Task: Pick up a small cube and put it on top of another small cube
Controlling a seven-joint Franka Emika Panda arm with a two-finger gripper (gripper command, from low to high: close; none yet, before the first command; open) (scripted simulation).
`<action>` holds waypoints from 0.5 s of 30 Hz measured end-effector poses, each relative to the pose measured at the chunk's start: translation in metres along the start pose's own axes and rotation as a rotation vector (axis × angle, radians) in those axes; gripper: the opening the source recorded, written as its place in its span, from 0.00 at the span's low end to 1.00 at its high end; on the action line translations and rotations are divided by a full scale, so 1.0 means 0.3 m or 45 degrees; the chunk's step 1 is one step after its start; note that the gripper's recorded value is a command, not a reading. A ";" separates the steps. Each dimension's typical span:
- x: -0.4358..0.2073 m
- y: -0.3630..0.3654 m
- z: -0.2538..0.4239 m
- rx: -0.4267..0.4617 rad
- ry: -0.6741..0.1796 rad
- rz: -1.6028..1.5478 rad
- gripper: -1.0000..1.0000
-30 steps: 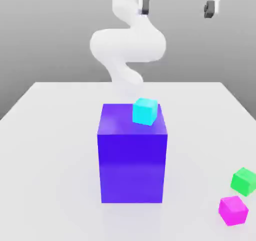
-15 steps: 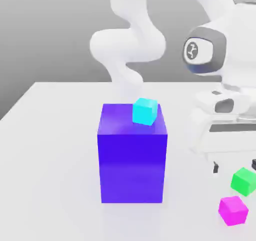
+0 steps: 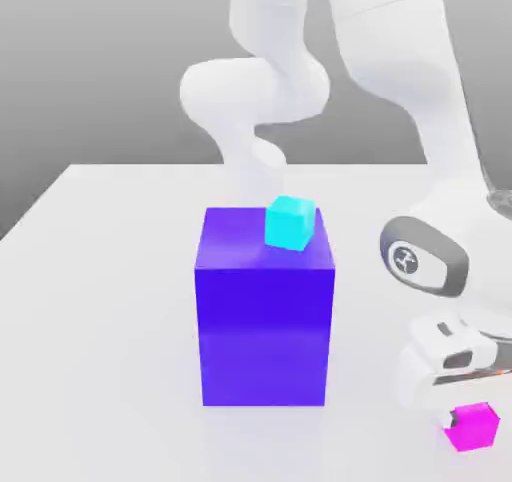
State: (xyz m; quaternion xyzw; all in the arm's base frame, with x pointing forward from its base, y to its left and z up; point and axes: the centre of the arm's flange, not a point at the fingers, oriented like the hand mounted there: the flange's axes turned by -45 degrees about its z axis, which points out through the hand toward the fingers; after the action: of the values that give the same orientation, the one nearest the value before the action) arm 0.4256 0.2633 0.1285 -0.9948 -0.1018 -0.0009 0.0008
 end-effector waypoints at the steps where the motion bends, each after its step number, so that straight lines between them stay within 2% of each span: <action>1: 0.001 0.000 -0.014 0.000 0.000 0.001 0.00; 6: -0.012 -0.018 -0.205 0.000 -0.001 0.012 0.00; 12: -0.240 -0.261 -0.365 0.002 -0.002 0.216 0.00; 15: -0.275 -0.296 -0.301 0.001 0.001 0.250 0.00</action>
State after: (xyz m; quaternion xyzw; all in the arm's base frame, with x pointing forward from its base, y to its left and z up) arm 0.3266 0.3332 0.2187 -1.0000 -0.0039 -0.0010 0.0013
